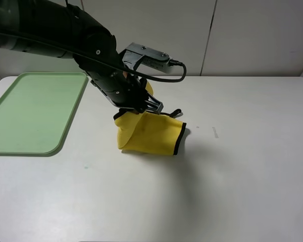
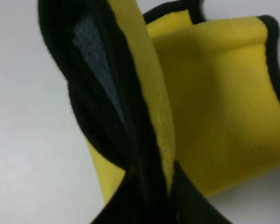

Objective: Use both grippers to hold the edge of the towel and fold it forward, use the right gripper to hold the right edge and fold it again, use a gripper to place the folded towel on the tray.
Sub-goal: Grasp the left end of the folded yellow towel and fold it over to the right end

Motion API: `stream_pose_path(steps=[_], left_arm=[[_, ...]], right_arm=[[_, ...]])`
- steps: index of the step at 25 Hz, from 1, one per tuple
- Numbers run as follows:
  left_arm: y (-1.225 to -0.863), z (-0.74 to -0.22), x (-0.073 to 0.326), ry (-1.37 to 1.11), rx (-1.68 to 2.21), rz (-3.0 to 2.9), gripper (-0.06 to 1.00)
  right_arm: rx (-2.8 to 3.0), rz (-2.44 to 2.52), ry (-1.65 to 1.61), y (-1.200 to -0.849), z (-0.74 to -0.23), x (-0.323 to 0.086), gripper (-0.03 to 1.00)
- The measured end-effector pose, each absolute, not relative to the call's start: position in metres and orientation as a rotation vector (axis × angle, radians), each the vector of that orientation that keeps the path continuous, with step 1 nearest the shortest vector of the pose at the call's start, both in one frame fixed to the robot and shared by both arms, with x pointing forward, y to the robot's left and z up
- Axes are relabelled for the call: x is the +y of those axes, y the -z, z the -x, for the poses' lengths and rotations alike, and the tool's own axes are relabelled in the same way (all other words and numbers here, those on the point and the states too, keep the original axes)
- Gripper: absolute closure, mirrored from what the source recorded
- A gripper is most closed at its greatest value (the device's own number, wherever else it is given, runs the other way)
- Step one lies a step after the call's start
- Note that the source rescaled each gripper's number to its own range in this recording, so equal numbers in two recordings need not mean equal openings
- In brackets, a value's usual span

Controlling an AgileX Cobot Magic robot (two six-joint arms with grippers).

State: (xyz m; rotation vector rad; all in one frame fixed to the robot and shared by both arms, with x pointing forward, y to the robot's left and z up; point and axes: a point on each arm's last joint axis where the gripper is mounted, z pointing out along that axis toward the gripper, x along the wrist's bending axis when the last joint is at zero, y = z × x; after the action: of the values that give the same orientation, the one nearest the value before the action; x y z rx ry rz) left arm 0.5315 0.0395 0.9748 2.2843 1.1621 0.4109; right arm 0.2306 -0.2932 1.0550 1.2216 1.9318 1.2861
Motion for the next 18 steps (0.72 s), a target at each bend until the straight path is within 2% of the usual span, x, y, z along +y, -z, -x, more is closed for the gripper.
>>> stream_pose_path(steps=[18], left_arm=[[-0.9730, -0.5339, 0.0347, -0.405, 1.132, -2.247, 0.89]], right_arm=[[1.717, -1.411, -1.159, -1.0550, -0.2325, -0.2912, -0.03]])
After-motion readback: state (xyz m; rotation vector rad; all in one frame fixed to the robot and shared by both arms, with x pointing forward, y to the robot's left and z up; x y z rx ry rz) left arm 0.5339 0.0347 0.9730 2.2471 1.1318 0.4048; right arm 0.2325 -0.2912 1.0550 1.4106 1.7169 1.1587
